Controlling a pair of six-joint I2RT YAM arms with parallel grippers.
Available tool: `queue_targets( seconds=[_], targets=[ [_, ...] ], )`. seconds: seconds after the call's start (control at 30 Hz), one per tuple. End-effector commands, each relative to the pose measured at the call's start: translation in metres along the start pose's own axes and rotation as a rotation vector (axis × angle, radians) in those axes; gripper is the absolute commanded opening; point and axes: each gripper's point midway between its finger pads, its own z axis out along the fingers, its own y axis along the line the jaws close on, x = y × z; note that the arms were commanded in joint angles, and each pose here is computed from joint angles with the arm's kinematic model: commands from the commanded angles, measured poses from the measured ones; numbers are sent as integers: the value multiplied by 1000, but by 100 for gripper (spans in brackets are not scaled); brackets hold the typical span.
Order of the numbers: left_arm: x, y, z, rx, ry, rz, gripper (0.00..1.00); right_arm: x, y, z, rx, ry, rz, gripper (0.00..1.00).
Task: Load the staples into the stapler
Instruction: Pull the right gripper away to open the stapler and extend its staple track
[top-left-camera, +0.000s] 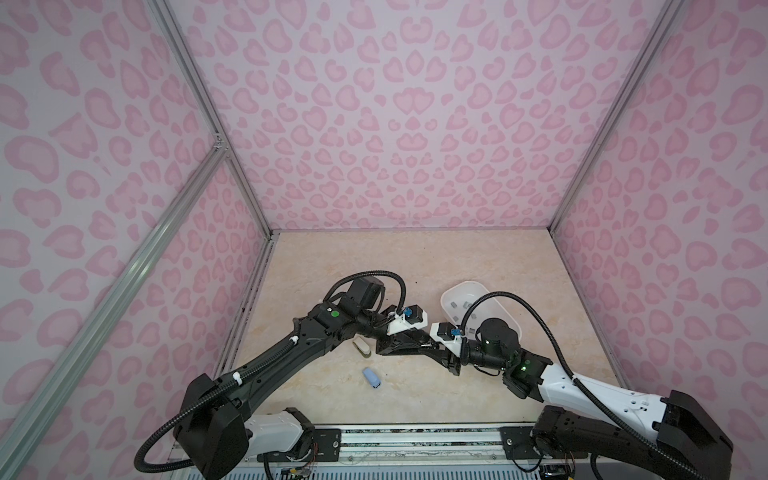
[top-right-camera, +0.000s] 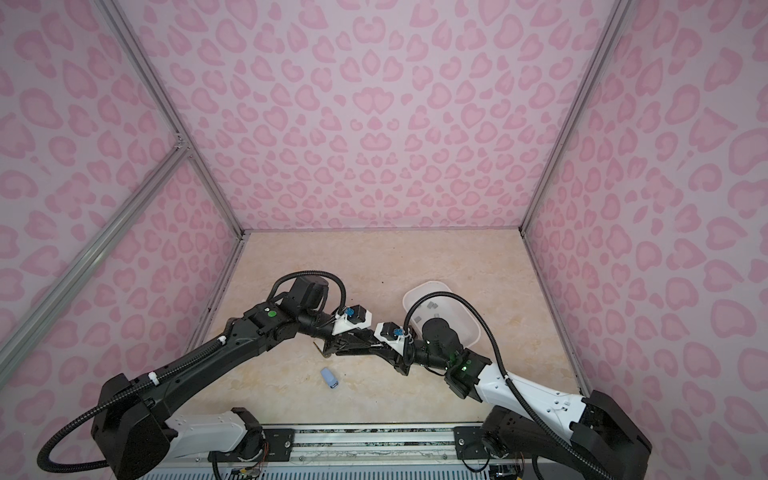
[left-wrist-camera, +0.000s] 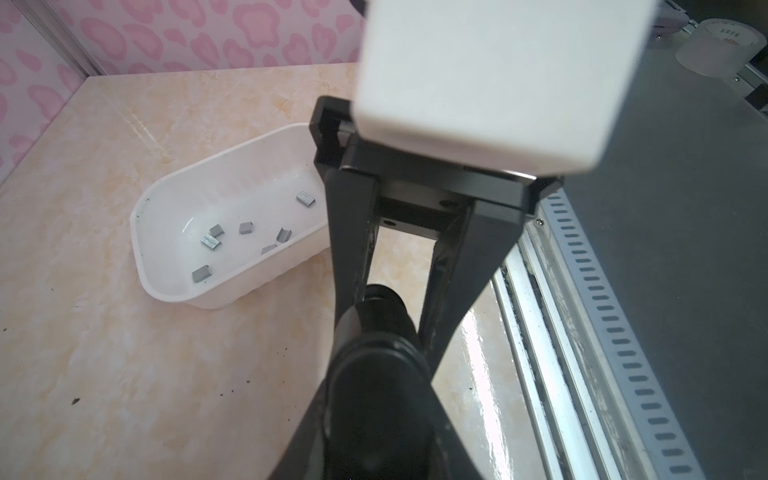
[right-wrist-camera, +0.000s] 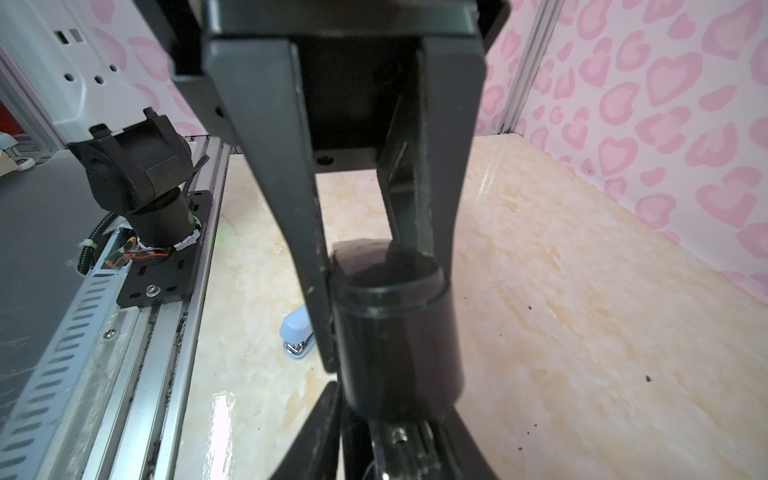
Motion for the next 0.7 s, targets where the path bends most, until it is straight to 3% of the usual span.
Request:
queue_targets(
  seconds=[0.0,0.23,0.67],
  targets=[
    [-12,-3,-4,6,-46,50,4,2,7,3,-45,17,-2,31],
    [-18,-6,-8,6,-66,70,4,8,6,10,-59,42,9,22],
    [-19,-7,-10,5,-76,78,4,-1,8,25,-106,30,23,30]
  ],
)
